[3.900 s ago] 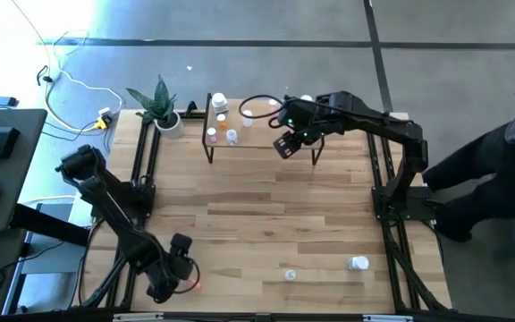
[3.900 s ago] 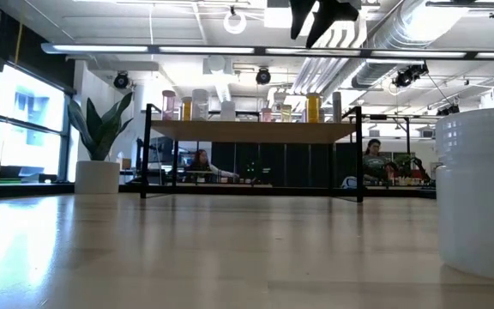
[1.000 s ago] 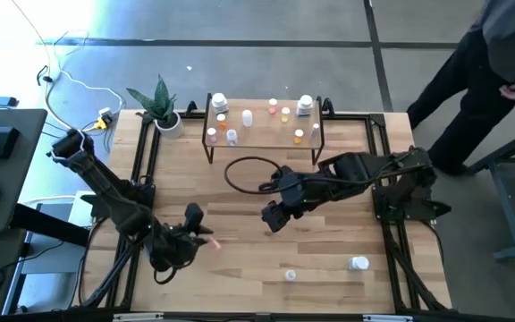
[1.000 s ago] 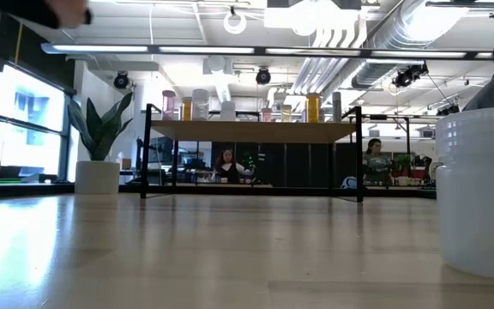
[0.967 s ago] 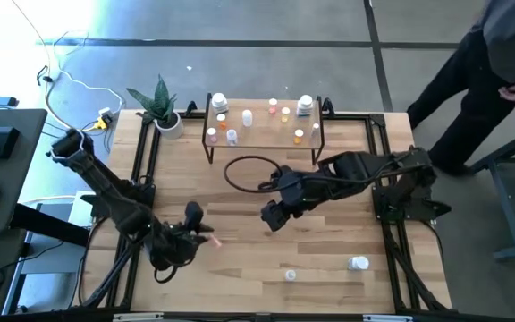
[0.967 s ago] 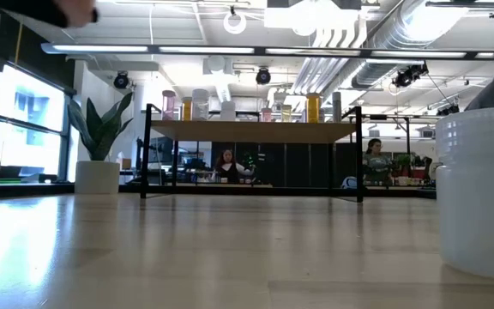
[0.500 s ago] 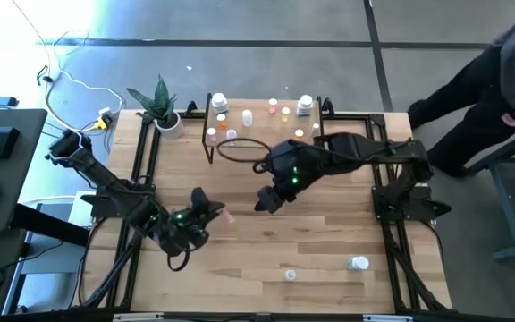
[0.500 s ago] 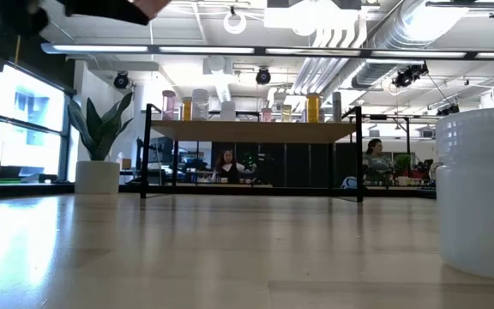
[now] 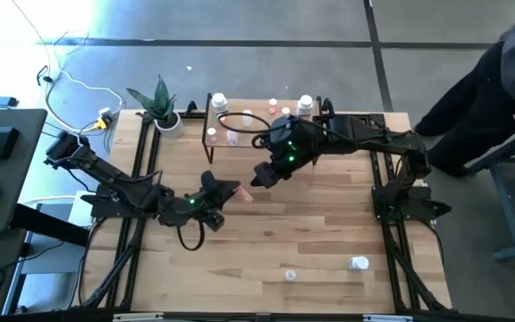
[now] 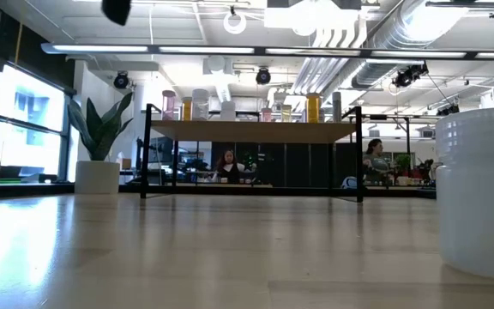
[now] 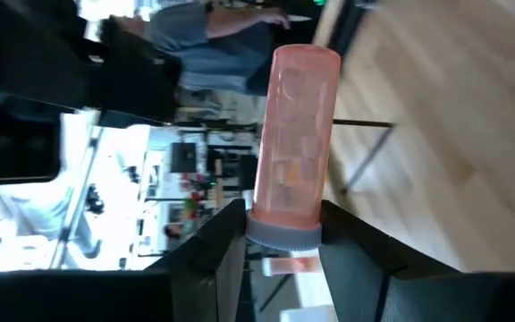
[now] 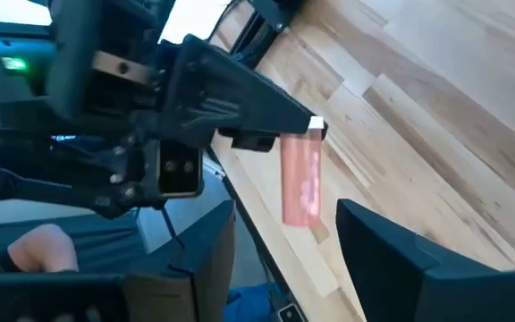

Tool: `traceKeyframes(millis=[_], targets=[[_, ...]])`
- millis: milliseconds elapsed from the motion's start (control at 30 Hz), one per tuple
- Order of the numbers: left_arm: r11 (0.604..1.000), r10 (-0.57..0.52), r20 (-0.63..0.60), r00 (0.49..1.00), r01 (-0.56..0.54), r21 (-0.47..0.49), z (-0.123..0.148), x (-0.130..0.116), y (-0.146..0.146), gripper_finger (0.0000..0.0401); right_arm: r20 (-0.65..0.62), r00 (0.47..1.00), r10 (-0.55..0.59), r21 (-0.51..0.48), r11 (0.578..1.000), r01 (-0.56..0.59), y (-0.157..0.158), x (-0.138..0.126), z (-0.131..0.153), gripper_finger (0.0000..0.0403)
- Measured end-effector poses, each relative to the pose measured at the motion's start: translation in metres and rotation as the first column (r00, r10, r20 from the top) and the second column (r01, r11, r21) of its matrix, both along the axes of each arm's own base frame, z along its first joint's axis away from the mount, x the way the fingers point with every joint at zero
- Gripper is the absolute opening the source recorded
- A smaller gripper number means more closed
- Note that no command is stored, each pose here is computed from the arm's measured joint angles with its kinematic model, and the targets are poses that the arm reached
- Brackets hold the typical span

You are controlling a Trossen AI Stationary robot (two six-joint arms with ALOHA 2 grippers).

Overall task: Pick and place medicine bottles onto shelf by color
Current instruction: Put the pink transparent pill bottle on the shelf

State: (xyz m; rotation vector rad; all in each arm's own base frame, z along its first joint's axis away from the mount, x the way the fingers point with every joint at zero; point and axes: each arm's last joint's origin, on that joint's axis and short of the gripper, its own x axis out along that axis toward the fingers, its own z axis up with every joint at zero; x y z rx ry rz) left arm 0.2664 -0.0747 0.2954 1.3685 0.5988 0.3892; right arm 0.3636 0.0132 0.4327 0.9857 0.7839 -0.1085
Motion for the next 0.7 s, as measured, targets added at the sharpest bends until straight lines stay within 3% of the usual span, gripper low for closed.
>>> traceKeyframes(millis=[400,700], targets=[[0.998,-0.036,0.095,0.995,0.031,0.054,0.017,0.011,0.022,0.0120,0.012,0.999,-0.052,0.006,0.999,0.051,-0.017,0.001,0.001,0.0188],[0.993,-0.068,0.115,0.991,0.055,0.108,0.024,0.015,0.033,0.0120,-0.014,1.000,-0.005,0.056,0.998,0.006,-0.015,0.012,-0.010,0.0188]])
